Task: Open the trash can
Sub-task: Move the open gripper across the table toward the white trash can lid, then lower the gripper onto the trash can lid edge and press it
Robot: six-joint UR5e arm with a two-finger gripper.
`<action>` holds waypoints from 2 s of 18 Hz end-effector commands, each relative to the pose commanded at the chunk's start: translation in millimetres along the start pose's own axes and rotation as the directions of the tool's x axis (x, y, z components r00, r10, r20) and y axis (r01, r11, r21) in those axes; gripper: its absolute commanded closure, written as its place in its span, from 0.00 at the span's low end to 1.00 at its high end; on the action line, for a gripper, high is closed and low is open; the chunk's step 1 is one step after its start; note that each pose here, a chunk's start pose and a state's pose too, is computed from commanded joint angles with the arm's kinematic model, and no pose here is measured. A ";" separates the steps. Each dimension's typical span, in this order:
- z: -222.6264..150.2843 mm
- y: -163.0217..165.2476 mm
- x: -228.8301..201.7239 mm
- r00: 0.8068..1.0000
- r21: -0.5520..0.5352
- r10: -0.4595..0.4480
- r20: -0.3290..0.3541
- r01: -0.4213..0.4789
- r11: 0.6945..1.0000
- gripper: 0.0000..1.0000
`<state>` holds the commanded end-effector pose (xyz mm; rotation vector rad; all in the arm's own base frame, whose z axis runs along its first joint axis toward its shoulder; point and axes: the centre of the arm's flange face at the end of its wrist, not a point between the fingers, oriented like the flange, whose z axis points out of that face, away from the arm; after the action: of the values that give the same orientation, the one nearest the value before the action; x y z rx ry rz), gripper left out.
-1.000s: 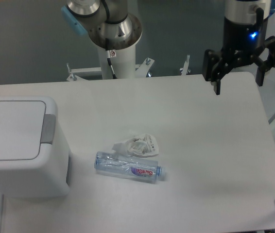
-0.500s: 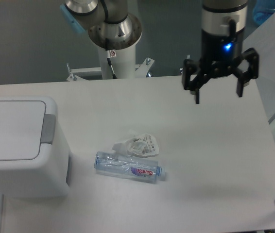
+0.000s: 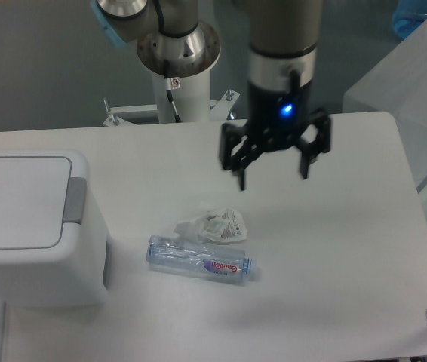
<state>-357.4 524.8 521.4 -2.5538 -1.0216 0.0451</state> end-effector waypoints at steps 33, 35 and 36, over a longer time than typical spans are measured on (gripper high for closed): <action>15.9 71.6 133.9 0.986 -0.091 0.046 -0.163 -0.062 0.994 0.00; 16.6 71.2 133.8 0.986 -0.090 0.047 -0.161 -0.062 0.994 0.00; 16.6 71.2 133.8 0.986 -0.090 0.047 -0.161 -0.062 0.994 0.00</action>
<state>-215.2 573.1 495.0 -2.6206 -0.9137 -0.1937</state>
